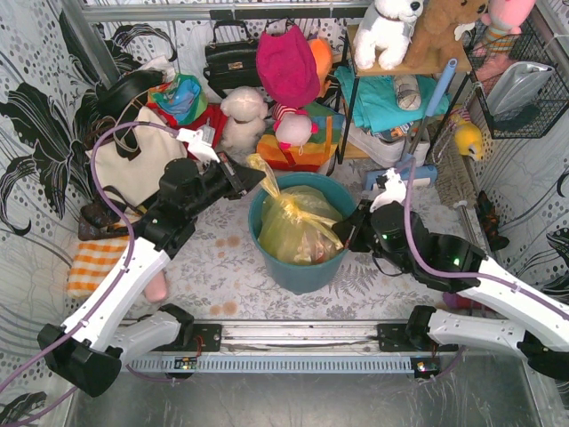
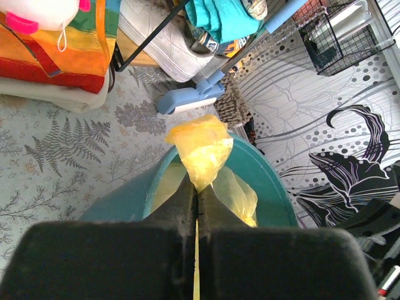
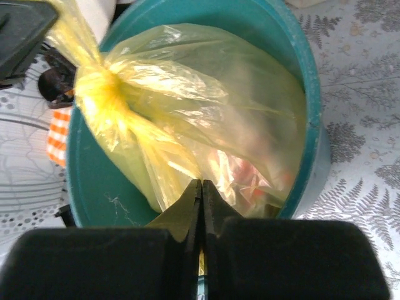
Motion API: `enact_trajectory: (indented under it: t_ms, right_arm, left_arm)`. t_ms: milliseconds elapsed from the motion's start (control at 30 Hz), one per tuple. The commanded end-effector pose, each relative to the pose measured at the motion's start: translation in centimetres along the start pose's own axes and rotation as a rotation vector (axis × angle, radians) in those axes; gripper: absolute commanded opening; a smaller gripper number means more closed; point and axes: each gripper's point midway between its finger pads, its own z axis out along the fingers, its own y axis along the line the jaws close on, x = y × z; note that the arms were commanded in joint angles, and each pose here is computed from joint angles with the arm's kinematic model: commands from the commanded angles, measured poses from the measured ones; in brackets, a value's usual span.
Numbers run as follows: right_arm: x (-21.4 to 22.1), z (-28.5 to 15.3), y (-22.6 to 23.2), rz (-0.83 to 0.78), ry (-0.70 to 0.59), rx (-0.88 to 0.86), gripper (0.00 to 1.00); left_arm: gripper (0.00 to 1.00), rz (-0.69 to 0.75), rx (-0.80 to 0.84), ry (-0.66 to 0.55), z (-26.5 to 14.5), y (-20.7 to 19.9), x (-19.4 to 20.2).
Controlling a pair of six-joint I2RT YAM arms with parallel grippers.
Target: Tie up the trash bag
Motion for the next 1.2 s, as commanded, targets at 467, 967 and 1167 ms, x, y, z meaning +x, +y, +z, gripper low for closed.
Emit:
enact_trajectory:
  t_ms: [467, 967, 1167]
  right_arm:
    - [-4.9, -6.7, 12.9, -0.014, -0.301, -0.842, 0.0]
    - [-4.6, -13.2, 18.1, -0.112, -0.306, -1.277, 0.0]
    - [-6.2, -8.4, 14.2, -0.04, -0.296, -0.88, 0.03]
  left_arm:
    - [0.0, 0.104, -0.055, -0.023, 2.7, 1.8, -1.2]
    - [0.0, 0.163, -0.12, 0.036, 6.7, 4.4, -1.1]
    - [0.0, 0.148, -0.092, 0.049, 7.0, 3.9, -0.9]
